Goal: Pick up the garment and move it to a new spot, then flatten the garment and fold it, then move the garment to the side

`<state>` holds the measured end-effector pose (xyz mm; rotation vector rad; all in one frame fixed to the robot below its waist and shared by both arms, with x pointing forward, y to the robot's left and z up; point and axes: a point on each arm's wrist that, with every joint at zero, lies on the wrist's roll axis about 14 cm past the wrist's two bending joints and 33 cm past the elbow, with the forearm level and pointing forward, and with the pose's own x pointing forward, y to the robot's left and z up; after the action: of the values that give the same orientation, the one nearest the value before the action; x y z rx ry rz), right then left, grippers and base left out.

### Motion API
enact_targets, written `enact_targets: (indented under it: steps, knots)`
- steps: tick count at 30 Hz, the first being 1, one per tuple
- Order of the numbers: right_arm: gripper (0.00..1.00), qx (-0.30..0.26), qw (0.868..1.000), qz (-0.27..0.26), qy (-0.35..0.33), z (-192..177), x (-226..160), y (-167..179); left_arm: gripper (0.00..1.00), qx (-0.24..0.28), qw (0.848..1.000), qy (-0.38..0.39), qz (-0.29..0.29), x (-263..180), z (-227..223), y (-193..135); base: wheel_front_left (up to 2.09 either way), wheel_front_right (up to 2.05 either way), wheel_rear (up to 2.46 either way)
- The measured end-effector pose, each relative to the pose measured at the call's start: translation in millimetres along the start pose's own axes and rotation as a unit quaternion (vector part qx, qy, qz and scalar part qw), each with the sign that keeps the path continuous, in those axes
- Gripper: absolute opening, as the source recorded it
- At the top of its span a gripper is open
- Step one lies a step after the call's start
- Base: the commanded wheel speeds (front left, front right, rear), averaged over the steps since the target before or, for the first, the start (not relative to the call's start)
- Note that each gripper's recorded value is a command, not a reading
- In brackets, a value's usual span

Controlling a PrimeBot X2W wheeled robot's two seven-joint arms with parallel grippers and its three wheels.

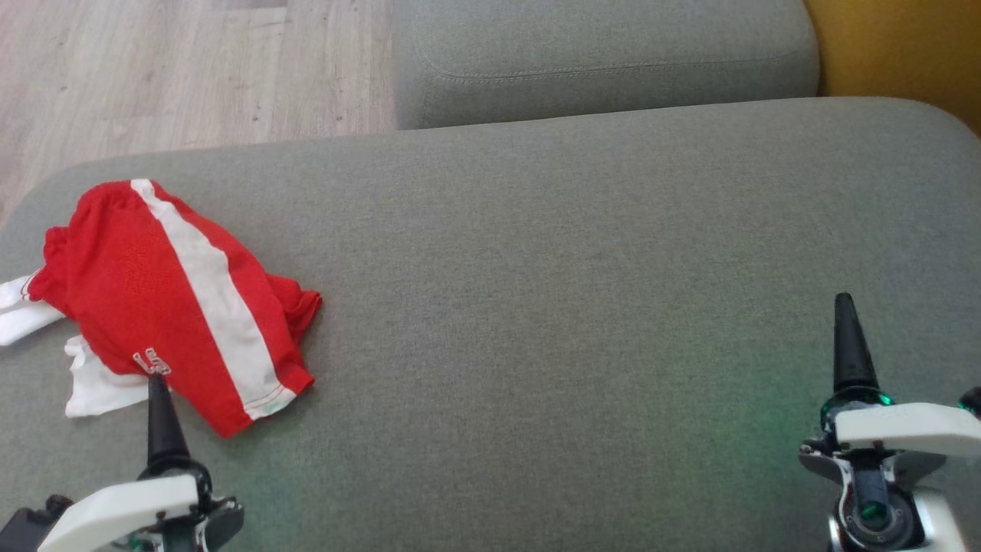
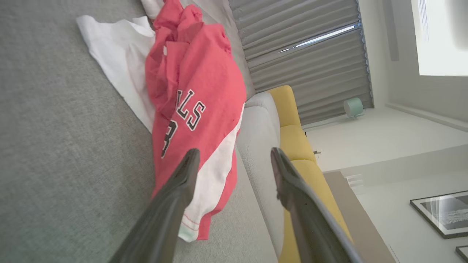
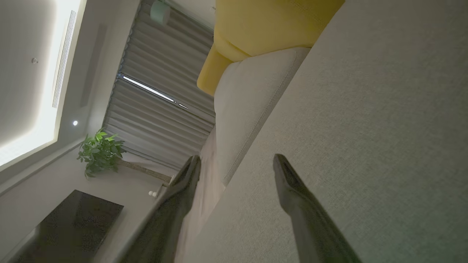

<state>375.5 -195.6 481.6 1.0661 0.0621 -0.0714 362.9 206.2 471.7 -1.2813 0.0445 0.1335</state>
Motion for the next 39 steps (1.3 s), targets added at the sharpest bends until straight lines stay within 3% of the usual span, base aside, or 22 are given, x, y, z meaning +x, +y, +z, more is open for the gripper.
enact_targets:
  steps: [11,24,39]
  knots:
    - [1.0,-0.102,0.995,0.022,0.004,-5.2,0.5,13.1,1.0,0.103,0.994,0.016,-0.037,2.3,-14.8,-24.0,0.0,0.0,0.0]
    - [1.0,-0.2,0.979,0.042,0.01,-15.2,2.2,22.2,1.0,0.209,0.975,0.023,-0.069,2.1,-29.2,-40.6,0.0,0.0,0.0]
    - [1.0,-0.308,0.949,0.07,0.008,-23.0,2.4,33.7,1.0,0.339,0.935,0.031,-0.097,1.5,-48.0,-48.8,0.0,0.0,0.0]
